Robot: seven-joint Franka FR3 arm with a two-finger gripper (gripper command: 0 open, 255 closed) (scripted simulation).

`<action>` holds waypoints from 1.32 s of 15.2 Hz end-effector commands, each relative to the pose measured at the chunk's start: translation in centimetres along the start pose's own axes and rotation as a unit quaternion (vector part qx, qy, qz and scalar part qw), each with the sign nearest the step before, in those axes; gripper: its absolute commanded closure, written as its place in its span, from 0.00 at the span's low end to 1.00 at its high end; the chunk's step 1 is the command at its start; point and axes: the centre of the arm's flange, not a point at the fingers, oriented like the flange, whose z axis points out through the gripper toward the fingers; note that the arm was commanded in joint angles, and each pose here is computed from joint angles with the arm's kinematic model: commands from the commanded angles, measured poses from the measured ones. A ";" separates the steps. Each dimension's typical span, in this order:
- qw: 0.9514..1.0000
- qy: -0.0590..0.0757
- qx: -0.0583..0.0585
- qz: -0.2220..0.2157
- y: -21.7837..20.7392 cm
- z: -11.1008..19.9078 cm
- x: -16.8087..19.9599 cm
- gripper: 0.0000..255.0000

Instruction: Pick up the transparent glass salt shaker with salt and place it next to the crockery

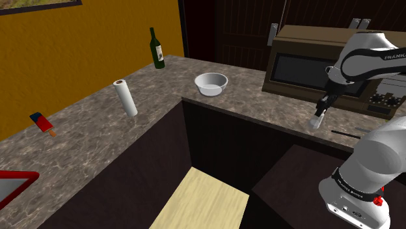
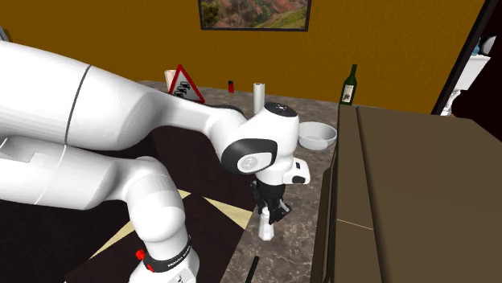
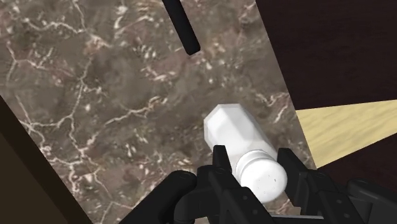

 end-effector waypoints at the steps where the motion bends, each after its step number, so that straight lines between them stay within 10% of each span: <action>1: 1.000 0.000 0.000 0.000 0.0 -0.7 0.0 1.00; 20: 1.000 0.000 0.000 0.000 -0.8 -10.7 0.2 1.00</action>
